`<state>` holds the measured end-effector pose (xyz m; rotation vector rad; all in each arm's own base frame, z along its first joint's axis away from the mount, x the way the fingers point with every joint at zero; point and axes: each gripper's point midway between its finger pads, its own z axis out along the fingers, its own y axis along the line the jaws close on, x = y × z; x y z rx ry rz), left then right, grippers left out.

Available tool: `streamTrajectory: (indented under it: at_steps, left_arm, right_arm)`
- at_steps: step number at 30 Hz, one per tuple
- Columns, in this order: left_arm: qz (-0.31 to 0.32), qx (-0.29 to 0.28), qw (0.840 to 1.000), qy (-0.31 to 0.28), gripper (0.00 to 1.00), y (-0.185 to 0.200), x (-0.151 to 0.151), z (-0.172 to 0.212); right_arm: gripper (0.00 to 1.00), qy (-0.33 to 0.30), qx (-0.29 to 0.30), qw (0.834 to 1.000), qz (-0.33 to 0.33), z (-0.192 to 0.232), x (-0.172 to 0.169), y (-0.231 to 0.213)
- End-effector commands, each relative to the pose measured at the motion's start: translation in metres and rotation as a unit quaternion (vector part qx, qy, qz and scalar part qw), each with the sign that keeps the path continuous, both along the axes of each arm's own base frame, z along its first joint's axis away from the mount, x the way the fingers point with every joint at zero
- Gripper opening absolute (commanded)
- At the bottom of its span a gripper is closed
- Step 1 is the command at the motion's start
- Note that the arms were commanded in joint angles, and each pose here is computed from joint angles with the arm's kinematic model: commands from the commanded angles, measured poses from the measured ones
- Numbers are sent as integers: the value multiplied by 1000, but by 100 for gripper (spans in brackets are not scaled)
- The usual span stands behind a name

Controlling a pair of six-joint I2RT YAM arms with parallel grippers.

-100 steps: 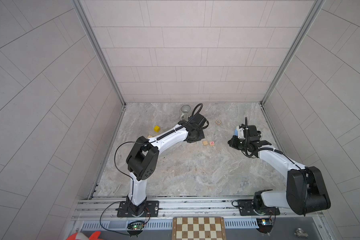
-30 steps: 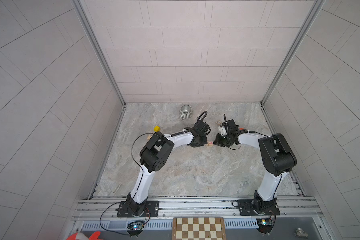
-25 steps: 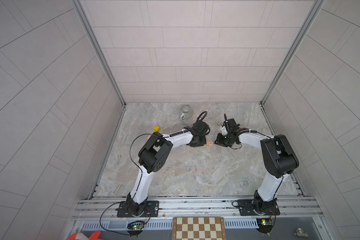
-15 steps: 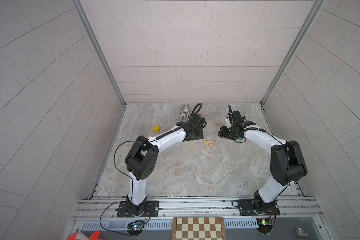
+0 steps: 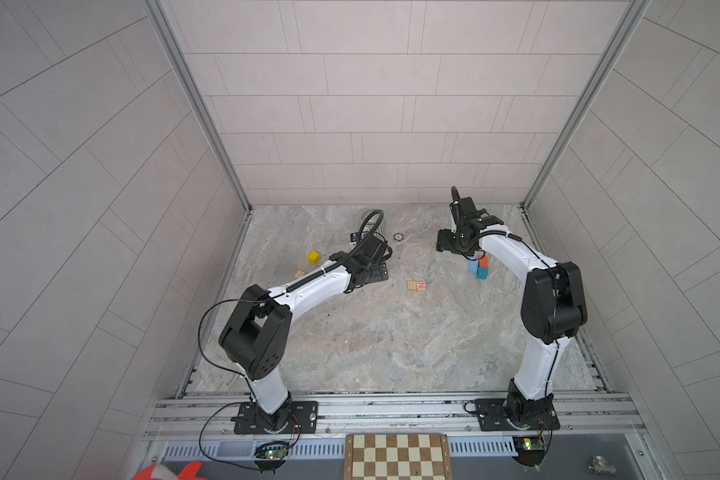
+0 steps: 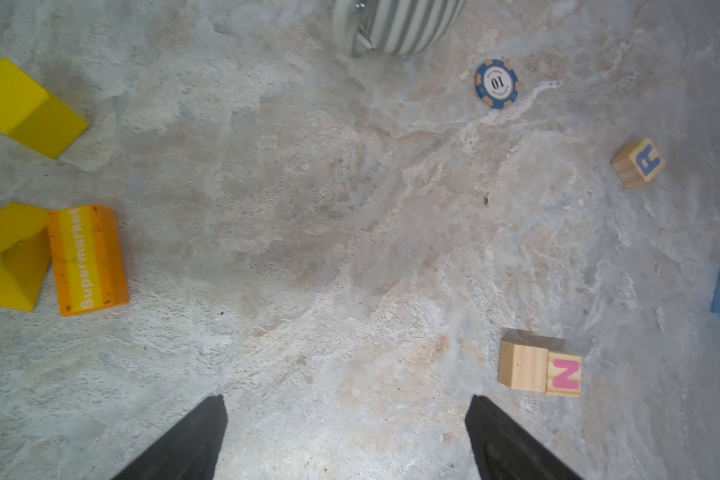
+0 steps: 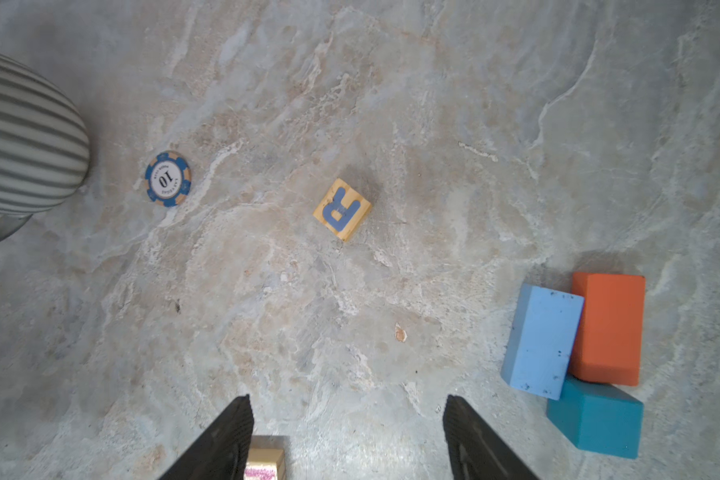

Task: Build the wood block tower
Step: 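Move the right gripper over the blue-lettered R cube while the left arm draws back, then lower the right gripper onto the R cube and close on it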

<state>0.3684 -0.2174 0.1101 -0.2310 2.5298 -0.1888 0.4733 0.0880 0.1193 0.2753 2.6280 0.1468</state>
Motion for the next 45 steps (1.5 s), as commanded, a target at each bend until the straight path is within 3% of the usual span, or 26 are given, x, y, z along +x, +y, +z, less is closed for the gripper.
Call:
streamTrajectory:
  at_steps: [1,8,20,45]
  left_arm:
    - [28,1,998,-52,97,12,9,14]
    - [56,17,996,-64,97,29,9,1]
    - [70,34,995,-56,97,43,15,-16]
    - [77,24,996,-39,96,50,15,-25]
  right_arm:
    - [76,15,-19,999,-29,-14,8,-9]
    - [72,14,-6,998,-68,-43,38,-5]
    - [71,-6,8,995,-97,-55,76,1]
    - [63,12,25,993,-111,-78,89,9]
